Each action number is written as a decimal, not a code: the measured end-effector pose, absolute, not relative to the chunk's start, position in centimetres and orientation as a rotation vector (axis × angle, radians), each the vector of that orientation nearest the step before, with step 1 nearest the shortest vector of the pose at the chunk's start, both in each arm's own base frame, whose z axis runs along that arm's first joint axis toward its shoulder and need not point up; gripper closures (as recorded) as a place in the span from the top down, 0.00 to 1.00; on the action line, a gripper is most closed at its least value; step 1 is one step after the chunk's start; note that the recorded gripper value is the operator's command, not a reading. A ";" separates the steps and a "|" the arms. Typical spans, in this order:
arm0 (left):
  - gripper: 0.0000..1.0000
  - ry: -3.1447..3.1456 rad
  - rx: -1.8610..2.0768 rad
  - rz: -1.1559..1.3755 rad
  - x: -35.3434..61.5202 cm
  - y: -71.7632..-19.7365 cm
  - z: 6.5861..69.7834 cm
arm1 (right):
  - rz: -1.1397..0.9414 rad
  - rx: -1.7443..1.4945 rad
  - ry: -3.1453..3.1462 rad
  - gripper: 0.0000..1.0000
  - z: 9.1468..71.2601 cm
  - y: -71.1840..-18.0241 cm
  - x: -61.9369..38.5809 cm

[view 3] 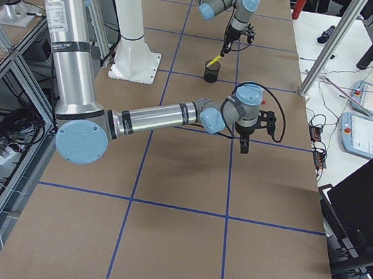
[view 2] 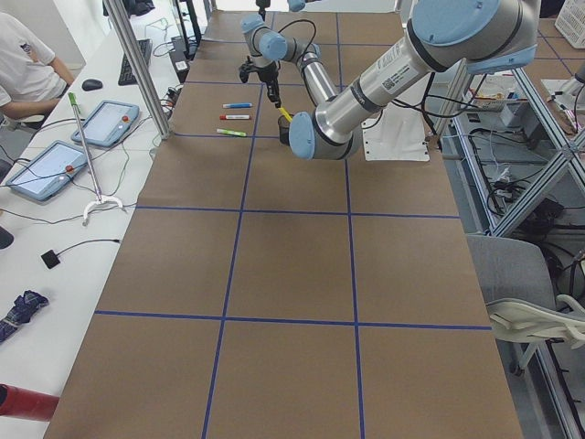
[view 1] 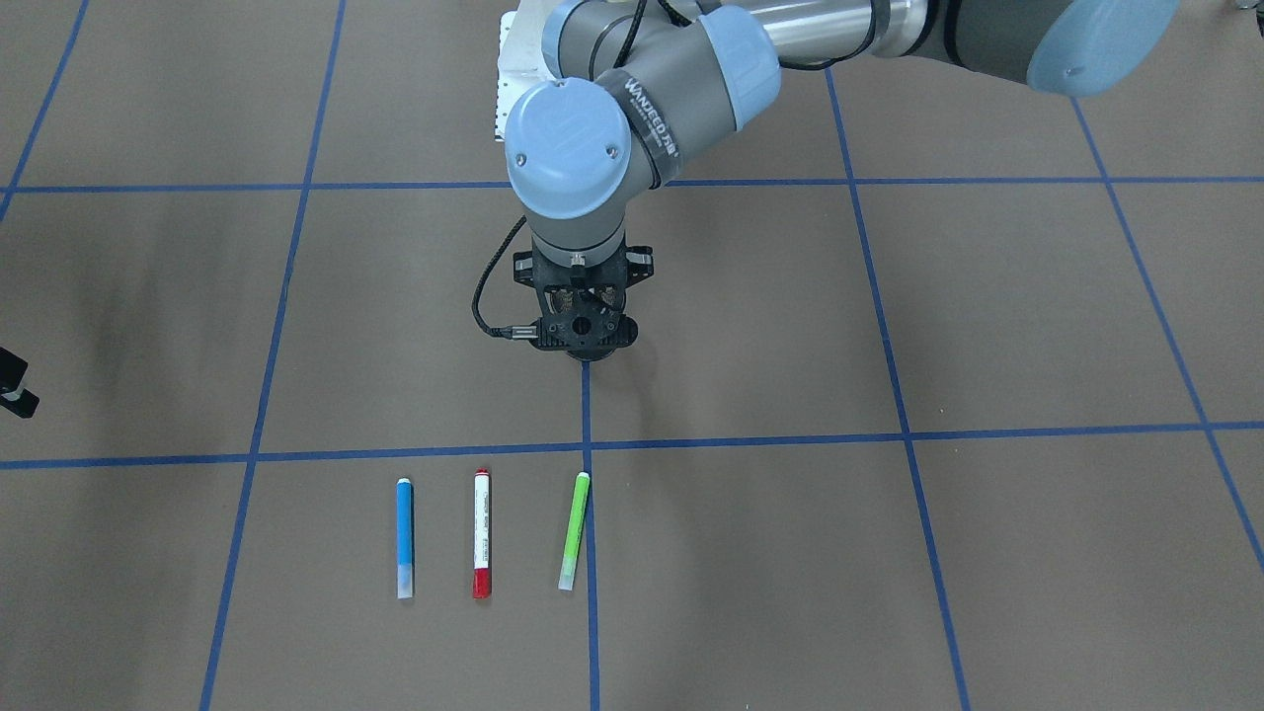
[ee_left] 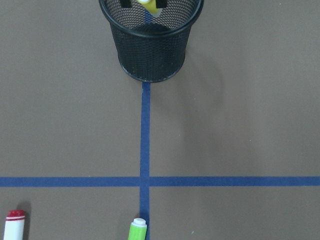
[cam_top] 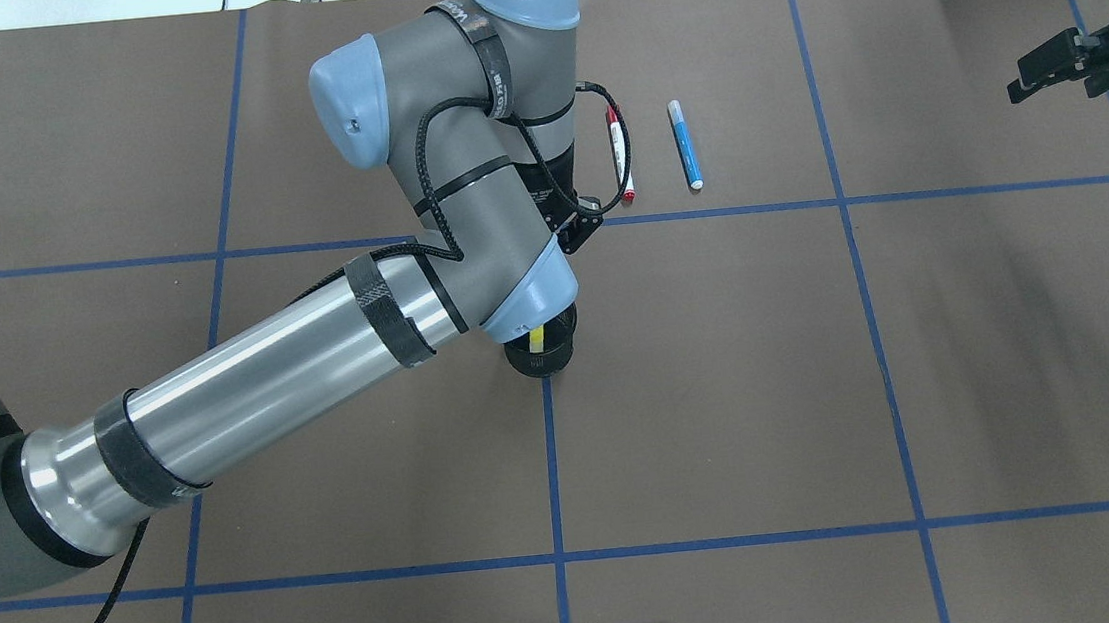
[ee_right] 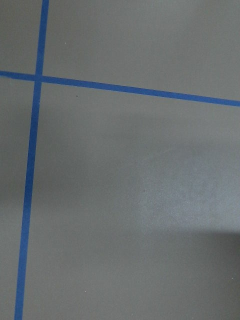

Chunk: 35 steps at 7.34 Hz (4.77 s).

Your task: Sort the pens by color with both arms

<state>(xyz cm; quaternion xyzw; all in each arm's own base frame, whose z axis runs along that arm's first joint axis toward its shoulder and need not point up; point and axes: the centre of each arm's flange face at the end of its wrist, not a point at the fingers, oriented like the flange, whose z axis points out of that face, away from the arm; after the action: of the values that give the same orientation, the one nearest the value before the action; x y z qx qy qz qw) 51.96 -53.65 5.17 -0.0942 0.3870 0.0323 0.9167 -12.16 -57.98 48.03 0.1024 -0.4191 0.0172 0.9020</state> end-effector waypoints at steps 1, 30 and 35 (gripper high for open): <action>0.00 0.831 -0.158 0.049 48.6 -53.6 3.4 | 0.038 0.219 -0.860 0.99 47.9 -58.1 -12.1; 1.00 0.623 0.571 -0.019 36.2 -60.0 23.3 | 0.064 0.273 -0.770 0.99 41.7 -62.3 -13.5; 1.00 0.699 0.194 0.118 9.8 -61.9 43.8 | -0.007 0.181 -0.756 0.99 50.4 -63.1 -7.4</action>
<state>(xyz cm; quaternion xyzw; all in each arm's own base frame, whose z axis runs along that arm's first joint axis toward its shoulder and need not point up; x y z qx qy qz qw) 9.76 -61.92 43.82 0.0949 0.3417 0.0576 0.9332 -7.41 -63.07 50.38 0.0880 -0.3685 -0.0036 0.9254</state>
